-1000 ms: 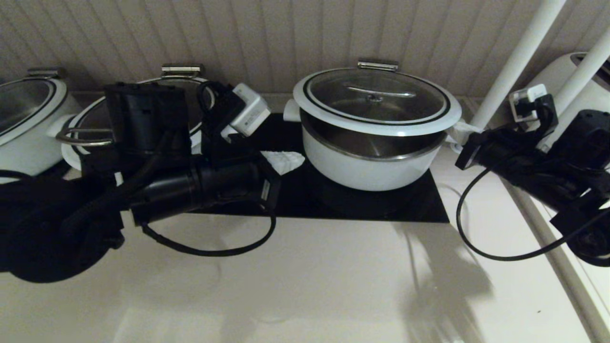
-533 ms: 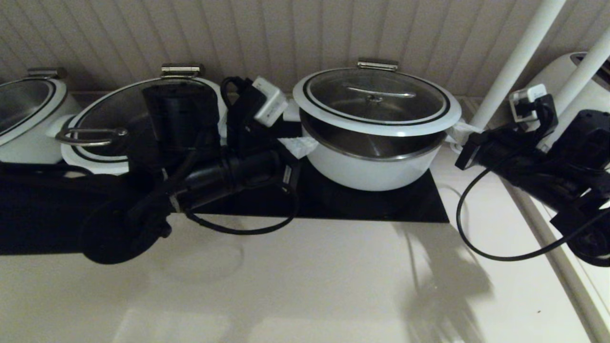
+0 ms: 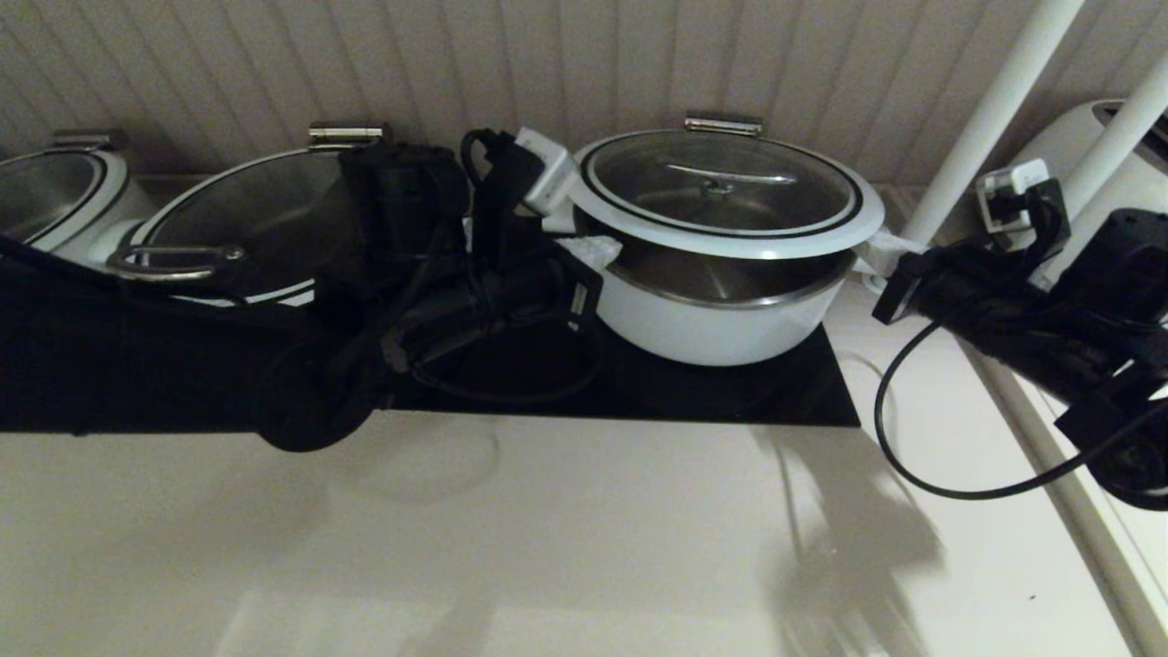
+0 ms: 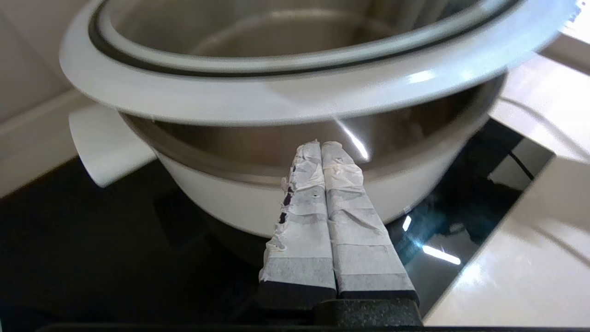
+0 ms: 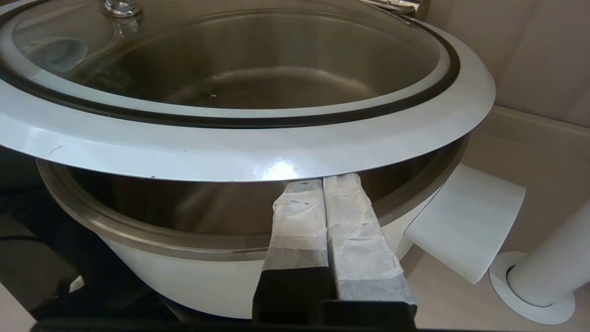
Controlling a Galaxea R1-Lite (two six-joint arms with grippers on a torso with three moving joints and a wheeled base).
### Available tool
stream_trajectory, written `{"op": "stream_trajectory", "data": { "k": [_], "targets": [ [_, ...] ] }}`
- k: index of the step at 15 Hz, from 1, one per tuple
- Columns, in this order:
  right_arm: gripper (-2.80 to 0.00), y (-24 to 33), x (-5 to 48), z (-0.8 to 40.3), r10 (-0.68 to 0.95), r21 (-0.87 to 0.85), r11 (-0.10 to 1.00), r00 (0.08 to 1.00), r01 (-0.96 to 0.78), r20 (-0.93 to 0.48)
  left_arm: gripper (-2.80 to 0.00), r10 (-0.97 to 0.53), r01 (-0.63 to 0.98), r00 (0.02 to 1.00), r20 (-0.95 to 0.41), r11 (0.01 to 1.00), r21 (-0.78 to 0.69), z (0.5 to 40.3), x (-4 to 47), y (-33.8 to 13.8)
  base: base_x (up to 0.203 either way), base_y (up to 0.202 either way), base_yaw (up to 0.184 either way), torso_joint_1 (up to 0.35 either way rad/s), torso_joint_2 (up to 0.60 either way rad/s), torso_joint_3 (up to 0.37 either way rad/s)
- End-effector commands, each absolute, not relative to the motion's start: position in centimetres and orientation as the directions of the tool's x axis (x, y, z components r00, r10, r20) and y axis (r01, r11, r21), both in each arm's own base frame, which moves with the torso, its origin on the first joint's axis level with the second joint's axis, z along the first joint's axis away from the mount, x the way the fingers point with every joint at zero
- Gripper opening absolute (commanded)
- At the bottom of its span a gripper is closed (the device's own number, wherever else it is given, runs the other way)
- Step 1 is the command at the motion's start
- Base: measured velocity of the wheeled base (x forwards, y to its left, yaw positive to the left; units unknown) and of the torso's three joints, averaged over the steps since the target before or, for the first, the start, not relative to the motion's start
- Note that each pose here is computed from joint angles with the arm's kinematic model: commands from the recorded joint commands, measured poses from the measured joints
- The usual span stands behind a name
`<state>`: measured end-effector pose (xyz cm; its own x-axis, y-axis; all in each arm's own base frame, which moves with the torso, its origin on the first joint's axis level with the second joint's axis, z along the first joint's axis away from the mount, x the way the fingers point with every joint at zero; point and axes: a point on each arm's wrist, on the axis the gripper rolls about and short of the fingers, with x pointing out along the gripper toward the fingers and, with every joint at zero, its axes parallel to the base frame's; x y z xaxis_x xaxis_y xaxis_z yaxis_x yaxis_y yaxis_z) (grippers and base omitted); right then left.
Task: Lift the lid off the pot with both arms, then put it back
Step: Open the pot lid completely
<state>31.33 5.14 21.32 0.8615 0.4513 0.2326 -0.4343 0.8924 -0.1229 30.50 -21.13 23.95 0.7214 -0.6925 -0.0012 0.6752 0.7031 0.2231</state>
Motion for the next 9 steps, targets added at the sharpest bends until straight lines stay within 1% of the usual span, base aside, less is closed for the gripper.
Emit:
{"op": "stream_trajectory", "data": {
  "k": [1, 9],
  "targets": [
    [-2.80, 5.1, 31.2, 21.4, 0.454, -0.126, 0.891, 0.859, -0.436, 0.239, -2.80, -0.688, 0.670, 0.725, 0.007, 0.708, 0.225, 23.9, 31.5, -21.5, 0.000, 0.000, 0.000, 0.000, 0.00, 0.000],
    [-2.80, 5.1, 30.8, 21.8, 0.452, -0.130, 0.892, 0.856, -0.433, 0.251, -2.80, -0.684, 0.661, 0.729, 0.030, 0.715, 0.229, 24.2, 32.7, -22.1, 0.000, 0.000, 0.000, 0.000, 0.00, 0.000]
  ]
}}
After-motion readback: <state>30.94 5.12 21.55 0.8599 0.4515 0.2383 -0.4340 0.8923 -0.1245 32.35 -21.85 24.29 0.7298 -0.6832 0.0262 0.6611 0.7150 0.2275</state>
